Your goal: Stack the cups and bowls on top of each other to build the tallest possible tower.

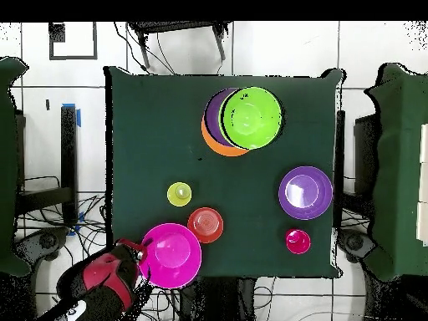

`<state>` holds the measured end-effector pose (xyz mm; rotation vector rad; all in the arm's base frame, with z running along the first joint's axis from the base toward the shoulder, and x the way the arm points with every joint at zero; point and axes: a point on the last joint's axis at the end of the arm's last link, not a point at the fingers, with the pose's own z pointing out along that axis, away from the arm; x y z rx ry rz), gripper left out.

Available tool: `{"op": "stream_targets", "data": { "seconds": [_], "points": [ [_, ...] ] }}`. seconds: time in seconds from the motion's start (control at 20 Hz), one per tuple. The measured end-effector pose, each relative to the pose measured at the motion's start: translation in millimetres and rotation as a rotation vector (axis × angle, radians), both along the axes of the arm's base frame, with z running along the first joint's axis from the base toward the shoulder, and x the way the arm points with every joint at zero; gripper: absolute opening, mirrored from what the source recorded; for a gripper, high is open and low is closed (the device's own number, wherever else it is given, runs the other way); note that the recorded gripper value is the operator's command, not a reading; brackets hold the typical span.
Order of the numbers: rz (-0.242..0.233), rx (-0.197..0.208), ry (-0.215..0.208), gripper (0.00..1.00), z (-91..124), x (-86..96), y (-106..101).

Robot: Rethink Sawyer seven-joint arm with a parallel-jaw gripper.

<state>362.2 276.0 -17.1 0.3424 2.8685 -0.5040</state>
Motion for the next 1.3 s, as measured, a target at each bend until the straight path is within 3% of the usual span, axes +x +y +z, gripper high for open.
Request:
{"op": "stream_targets", "data": {
  "seconds": [0.15,0.25,0.45,0.5,0.65,0.9,0.95,1.3],
  "points": [
    [-0.035,0.011,0.015,0.0,11,3.5,-3],
    [-0.091,0.035,0.04,0.0,30,14.4,-5],
    [-0.151,0.061,0.072,0.0,52,26.0,-7],
    [-0.187,0.077,0.102,0.0,70,33.8,-5],
    [-0.206,0.087,0.131,0.0,88,40.0,1],
    [-0.189,0.08,0.148,0.0,128,60.9,14],
    [-0.169,0.074,0.133,0.0,144,73.9,16],
    [-0.126,0.08,0.046,0.0,187,125.3,11]
  ]
}}
